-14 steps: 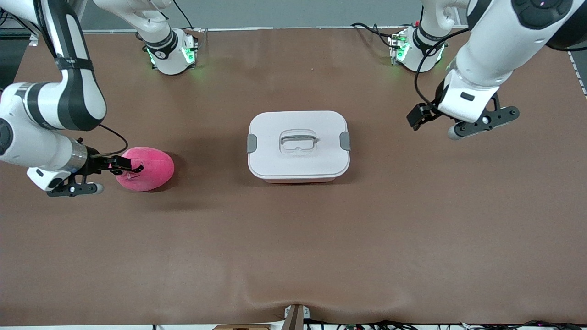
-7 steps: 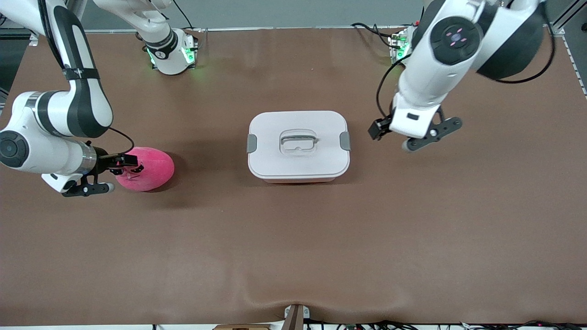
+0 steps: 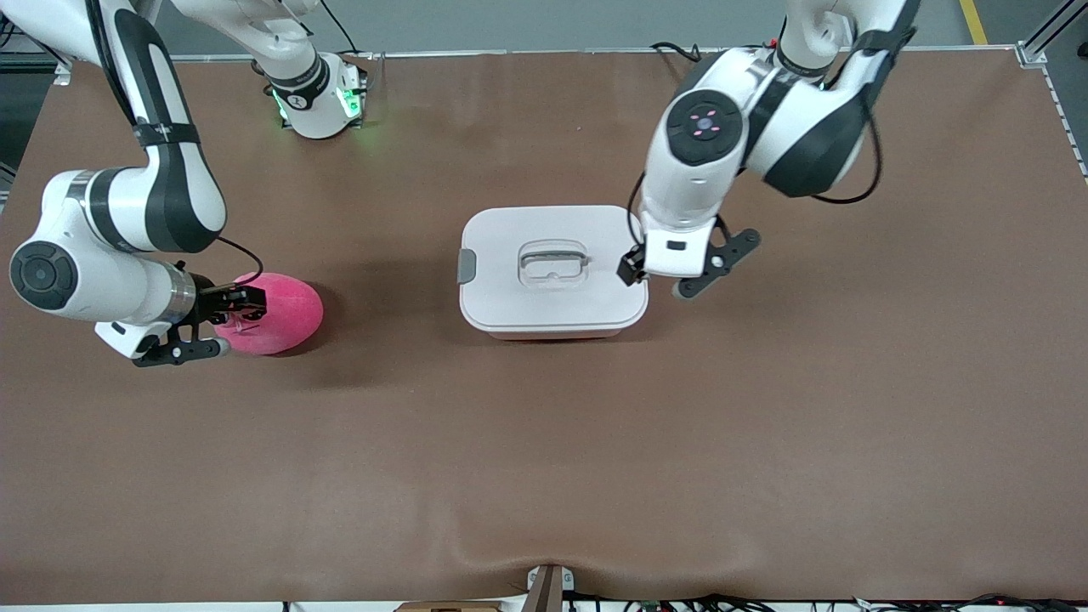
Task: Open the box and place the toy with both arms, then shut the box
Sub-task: 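Grasp the lid handle with the left gripper while the right gripper grasps the toy, then lift the pink toy with the right gripper while the left gripper holds the lid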
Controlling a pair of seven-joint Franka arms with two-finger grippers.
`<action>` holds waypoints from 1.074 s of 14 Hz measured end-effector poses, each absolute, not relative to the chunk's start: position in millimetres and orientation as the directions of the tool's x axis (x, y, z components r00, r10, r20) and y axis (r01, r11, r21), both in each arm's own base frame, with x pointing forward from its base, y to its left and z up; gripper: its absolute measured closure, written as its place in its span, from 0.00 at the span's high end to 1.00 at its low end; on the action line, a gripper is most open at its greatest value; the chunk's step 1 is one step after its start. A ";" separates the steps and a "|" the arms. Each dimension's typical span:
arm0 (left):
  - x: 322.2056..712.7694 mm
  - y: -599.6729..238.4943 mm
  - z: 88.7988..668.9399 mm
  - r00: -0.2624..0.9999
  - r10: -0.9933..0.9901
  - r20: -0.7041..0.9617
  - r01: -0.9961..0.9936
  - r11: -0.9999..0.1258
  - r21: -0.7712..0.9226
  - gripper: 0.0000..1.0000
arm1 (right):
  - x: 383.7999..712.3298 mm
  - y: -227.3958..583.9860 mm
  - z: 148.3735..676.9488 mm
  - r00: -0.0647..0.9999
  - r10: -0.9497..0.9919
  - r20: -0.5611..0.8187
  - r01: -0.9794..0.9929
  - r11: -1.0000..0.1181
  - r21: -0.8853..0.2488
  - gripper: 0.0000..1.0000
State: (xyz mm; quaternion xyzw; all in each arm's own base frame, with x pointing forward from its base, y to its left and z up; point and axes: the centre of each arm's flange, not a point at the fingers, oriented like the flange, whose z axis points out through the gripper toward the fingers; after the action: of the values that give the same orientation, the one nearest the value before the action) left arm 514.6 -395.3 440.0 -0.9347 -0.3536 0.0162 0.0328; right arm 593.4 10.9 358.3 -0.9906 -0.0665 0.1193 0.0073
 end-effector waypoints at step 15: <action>459.7 -487.0 417.9 0.252 0.966 0.060 0.968 -0.252 0.001 0.80 | 586.5 6.7 345.0 0.955 0.137 -0.263 0.132 -0.991 -0.035 0.10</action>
State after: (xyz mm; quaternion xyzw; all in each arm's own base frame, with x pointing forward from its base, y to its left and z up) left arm 459.7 -487.0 417.9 -0.7908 -0.6113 -0.0243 0.0180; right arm 586.5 6.7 345.0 -0.9887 -0.0681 0.1336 0.0087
